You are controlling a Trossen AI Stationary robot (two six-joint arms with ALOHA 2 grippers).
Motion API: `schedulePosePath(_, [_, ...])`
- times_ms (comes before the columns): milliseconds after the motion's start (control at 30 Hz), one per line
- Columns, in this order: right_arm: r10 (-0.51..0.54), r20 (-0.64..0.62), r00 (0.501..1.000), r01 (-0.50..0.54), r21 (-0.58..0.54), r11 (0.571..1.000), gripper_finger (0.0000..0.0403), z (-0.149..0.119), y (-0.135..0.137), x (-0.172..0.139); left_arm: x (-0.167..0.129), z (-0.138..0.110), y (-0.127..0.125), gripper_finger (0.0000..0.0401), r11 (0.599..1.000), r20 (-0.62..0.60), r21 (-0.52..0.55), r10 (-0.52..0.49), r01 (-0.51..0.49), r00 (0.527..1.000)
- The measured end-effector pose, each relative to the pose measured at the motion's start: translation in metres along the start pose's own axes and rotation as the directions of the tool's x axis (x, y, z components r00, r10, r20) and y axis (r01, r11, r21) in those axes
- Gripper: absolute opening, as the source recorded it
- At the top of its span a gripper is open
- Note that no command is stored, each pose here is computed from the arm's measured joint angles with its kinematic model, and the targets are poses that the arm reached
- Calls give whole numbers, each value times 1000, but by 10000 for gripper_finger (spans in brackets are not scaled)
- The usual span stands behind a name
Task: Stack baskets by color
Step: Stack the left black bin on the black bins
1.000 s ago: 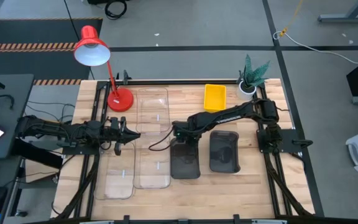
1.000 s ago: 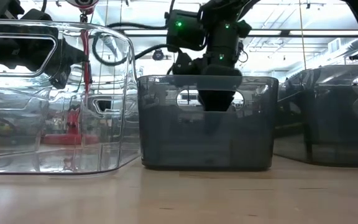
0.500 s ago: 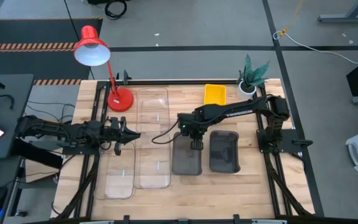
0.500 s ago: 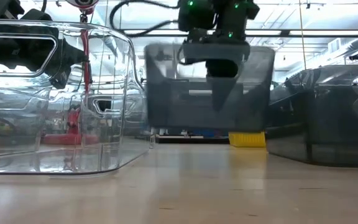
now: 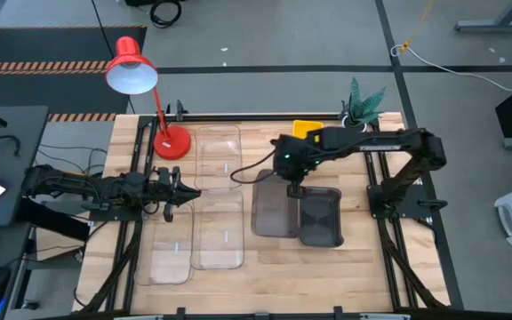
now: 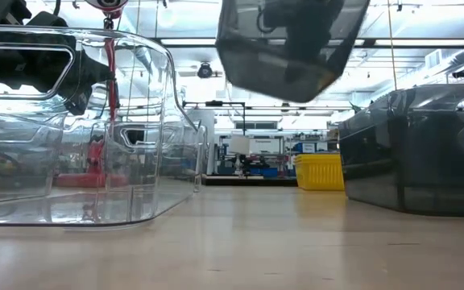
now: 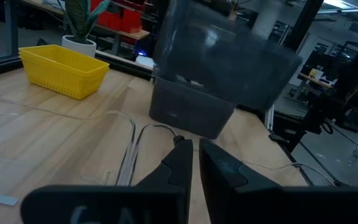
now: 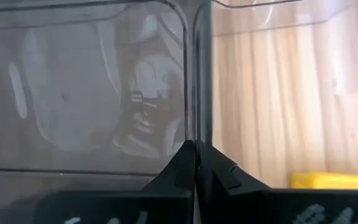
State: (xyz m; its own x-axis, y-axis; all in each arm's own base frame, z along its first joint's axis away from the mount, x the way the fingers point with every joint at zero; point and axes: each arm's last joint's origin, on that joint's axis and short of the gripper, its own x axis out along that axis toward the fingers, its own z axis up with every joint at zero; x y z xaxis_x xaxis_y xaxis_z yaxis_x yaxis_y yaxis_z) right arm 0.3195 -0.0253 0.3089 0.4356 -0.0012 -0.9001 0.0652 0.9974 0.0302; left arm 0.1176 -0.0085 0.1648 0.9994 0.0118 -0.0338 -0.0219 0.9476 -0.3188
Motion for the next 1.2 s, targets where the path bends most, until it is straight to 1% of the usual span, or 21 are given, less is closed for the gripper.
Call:
schedulePosePath(167, [0,-3,1000,0,-28,1000,10,-11,1,-23,0,0,0,28,1000,1,0,0,0,1000])
schedulePosePath(467, [-18,-75,997,17,-4,1000,10,-31,2,-48,0,0,0,31,1000,0,-1,0,0,1000])
schedulePosePath(533, [-33,-102,994,32,-11,999,10,-36,3,-49,0,0,0,34,1000,0,0,0,0,1000])
schedulePosePath(667, [-69,-198,978,66,-23,998,10,-55,4,-44,0,0,0,31,1000,0,0,0,0,1000])
schedulePosePath(833, [-89,-206,975,91,-1,996,10,-77,3,-43,0,0,0,26,1000,0,0,0,0,1000])
schedulePosePath(1000, [-89,-216,972,93,10,996,10,-98,3,-43,0,0,0,32,1000,1,0,0,0,1000])
schedulePosePath(1200, [-89,-227,970,96,23,995,10,-116,2,-42,0,0,0,35,1000,0,0,0,0,1000])
